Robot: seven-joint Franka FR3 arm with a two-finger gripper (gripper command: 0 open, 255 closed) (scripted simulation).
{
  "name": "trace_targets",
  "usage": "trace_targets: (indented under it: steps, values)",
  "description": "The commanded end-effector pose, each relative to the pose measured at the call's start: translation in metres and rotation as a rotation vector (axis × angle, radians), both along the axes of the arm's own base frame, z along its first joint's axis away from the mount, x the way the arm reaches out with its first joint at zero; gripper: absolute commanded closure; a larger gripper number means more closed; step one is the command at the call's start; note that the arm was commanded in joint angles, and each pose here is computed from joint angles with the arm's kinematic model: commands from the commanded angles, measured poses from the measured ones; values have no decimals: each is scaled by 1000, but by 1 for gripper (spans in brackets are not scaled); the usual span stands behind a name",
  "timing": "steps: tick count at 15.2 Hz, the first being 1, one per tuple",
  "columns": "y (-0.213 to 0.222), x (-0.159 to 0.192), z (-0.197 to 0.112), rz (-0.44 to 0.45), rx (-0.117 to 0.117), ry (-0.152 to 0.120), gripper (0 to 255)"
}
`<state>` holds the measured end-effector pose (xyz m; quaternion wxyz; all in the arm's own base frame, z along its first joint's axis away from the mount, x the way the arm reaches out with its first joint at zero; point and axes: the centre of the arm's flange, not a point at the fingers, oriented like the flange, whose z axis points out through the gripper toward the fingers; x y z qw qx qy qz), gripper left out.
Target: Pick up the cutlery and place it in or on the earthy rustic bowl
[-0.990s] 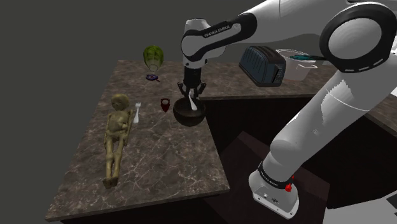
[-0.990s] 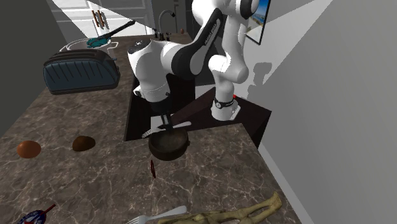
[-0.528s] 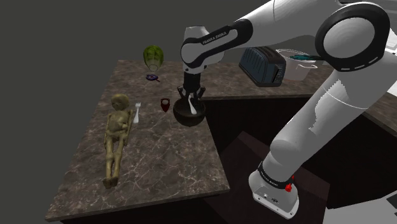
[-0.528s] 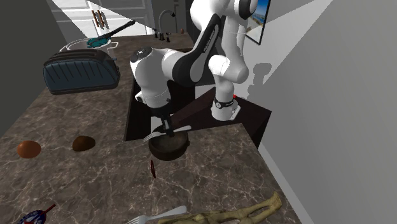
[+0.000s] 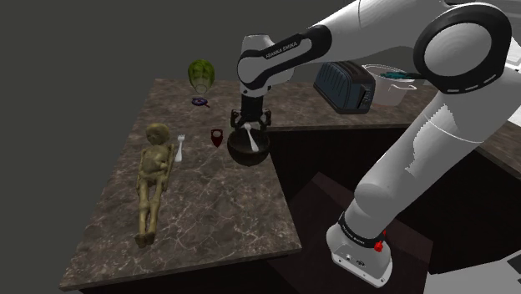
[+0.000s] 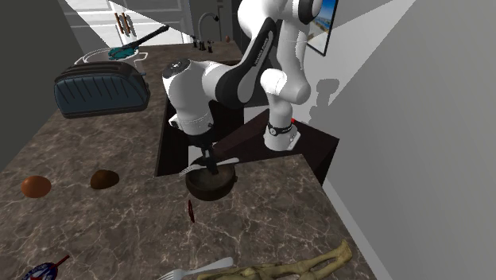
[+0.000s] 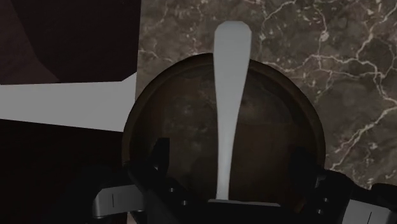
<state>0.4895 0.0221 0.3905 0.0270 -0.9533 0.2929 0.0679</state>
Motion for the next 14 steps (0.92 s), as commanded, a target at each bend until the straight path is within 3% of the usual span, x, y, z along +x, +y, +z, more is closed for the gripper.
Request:
trace_targets:
  steps: [1, 2, 6, 14]
  values:
    - [0, 0, 0, 0, 0, 0, 0]
    - [0, 0, 0, 0, 0, 0, 0]
    - [-5, 6, 49, 0, 0, 0, 0]
    - [-5, 6, 49, 0, 0, 0, 0]
